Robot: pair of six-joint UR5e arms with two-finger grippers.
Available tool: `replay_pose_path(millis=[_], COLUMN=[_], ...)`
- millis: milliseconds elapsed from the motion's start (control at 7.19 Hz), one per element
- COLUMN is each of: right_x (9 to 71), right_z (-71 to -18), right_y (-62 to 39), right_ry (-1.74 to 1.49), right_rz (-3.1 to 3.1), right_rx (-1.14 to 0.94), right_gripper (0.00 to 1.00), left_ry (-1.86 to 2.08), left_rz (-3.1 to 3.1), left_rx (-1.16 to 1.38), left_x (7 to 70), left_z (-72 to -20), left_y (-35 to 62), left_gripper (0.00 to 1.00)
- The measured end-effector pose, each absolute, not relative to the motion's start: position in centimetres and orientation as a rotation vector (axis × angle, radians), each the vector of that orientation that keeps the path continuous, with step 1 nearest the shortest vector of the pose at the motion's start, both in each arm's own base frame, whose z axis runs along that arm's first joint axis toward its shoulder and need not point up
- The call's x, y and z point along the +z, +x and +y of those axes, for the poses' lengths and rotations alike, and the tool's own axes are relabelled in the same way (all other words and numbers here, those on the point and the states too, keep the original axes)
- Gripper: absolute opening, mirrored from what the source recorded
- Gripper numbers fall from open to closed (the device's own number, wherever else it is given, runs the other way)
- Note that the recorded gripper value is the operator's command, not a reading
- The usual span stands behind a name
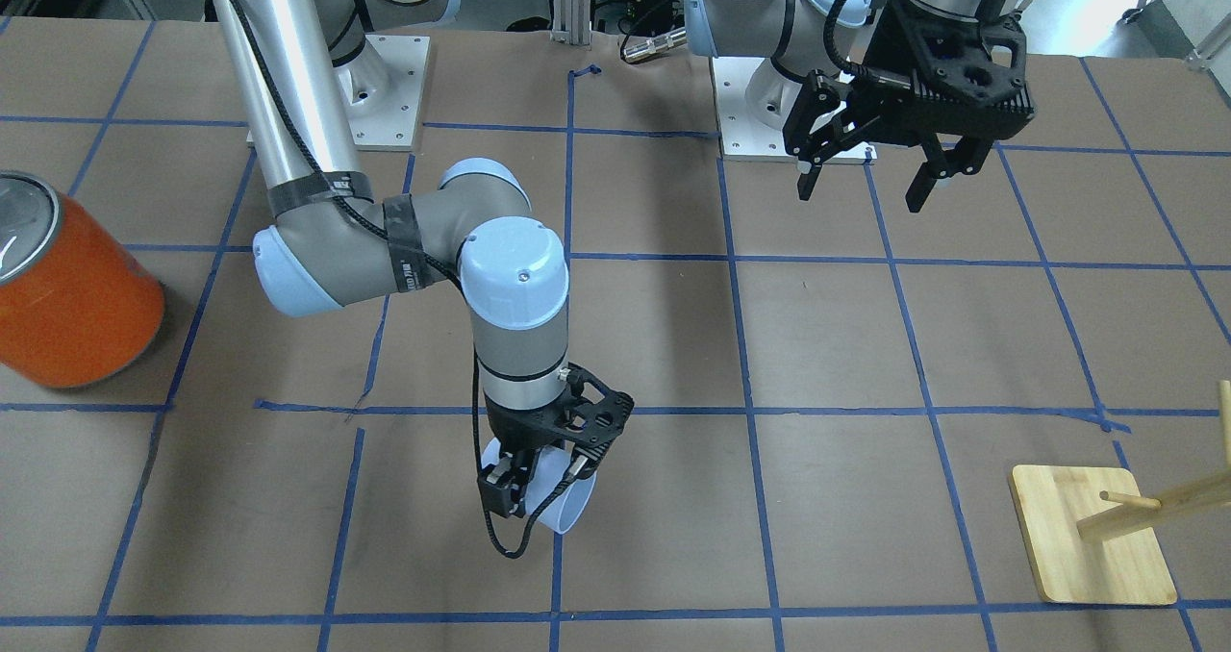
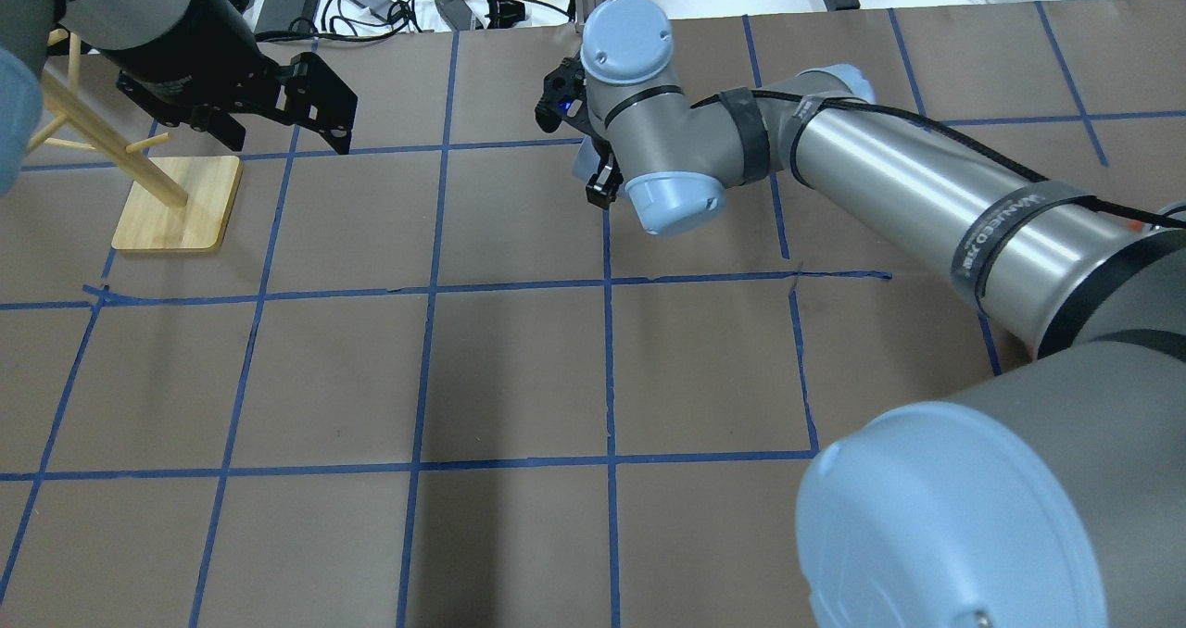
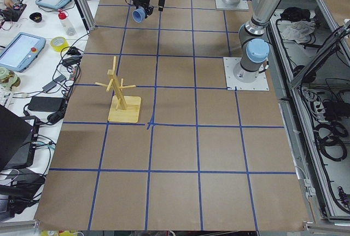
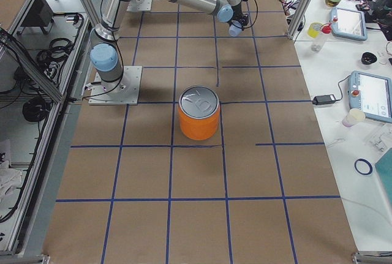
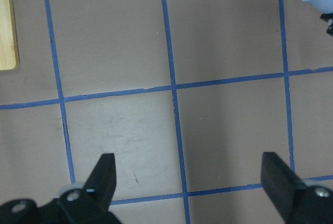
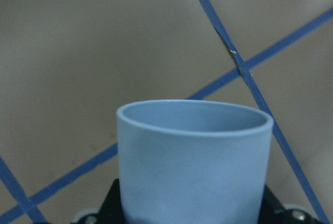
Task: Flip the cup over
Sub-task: 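Carry the cup with the right gripper toward the table center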
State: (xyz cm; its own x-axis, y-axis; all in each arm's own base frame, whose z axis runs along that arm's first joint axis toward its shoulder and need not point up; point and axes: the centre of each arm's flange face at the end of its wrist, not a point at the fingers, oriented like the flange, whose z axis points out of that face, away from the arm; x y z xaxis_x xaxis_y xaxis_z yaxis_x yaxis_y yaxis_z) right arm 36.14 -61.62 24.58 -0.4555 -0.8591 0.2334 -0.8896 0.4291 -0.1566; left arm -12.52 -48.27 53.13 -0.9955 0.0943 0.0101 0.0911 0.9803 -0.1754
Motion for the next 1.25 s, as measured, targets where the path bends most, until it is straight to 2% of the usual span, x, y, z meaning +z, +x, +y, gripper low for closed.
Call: replay_pose_path(millis=[417, 557, 696, 835, 974, 1113, 1252], right_x=[22.4, 21.4, 20.8, 20.4, 20.1, 20.0, 19.8], right_z=[-59.2, -58.7, -58.3, -58.0, -57.8, -57.7, -57.6], right_y=[41.3, 42.3, 43.0, 43.4, 43.5, 43.5, 43.5], right_ry=[1.823, 1.866, 1.92, 1.996, 2.051, 2.075, 2.084], right_rz=[-2.429, -2.412, -2.372, -2.303, -2.251, -2.228, -2.219], right_rx=[0.434, 0.433, 0.433, 0.426, 0.415, 0.41, 0.407], right_gripper=[0.24, 0.28, 0.37, 0.39, 0.6, 0.91, 1.0], left_ry=[-0.145, -0.145, -0.144, -0.144, -0.144, -0.143, -0.142], left_rz=[-3.11, -3.112, -3.113, -3.114, -3.116, -3.118, -3.119], left_rx=[0.276, 0.275, 0.273, 0.27, 0.256, 0.229, 0.216], left_x=[53.2, 53.3, 53.4, 53.5, 53.5, 53.4, 53.4], left_z=[-48.2, -48.1, -48.0, -47.9, -47.7, -47.4, -47.3], left_y=[-12.5, -12.5, -12.5, -12.4, -12.4, -12.4, -12.4], left_gripper=[1.0, 1.0, 1.0, 1.0, 1.0, 1.0, 1.0])
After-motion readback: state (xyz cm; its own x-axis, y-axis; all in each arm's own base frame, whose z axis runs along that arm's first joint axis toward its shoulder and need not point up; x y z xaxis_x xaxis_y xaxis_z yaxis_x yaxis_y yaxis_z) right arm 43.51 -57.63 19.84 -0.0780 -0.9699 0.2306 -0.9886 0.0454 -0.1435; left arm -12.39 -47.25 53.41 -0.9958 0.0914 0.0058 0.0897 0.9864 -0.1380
